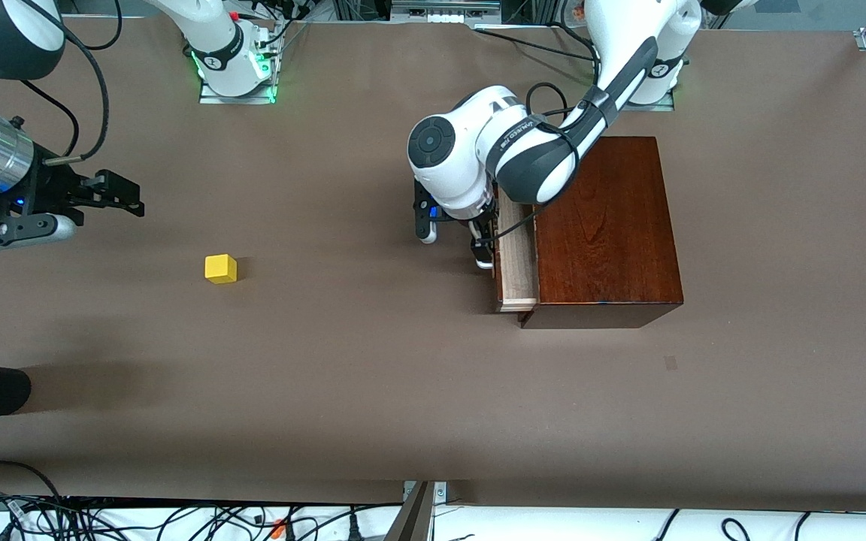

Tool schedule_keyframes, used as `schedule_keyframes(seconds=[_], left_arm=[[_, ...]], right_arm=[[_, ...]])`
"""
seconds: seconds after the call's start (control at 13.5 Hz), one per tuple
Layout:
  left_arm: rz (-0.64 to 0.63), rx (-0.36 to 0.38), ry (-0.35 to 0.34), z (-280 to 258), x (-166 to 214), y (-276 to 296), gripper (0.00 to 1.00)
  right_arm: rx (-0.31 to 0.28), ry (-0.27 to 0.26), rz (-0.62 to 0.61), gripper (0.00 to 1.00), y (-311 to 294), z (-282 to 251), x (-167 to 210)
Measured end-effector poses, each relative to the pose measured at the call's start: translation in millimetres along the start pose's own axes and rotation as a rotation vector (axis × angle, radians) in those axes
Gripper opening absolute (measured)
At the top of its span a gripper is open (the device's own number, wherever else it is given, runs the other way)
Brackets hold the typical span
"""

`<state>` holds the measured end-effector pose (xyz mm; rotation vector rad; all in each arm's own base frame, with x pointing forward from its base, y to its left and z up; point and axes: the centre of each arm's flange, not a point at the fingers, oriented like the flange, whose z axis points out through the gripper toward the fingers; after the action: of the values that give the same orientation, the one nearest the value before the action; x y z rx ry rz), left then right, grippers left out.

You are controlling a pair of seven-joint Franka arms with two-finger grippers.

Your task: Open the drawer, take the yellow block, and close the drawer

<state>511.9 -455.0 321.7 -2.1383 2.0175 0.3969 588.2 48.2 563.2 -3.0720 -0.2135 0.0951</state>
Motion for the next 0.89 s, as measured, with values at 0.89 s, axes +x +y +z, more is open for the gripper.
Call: schedule_keyframes(seconds=[0.89], left_arm=[[-0.011,-0.025,-0.107,12,-46,-24,1.00]], right_arm=[[-0.003,-0.005,-0.002,1.00,2,-1,-2]])
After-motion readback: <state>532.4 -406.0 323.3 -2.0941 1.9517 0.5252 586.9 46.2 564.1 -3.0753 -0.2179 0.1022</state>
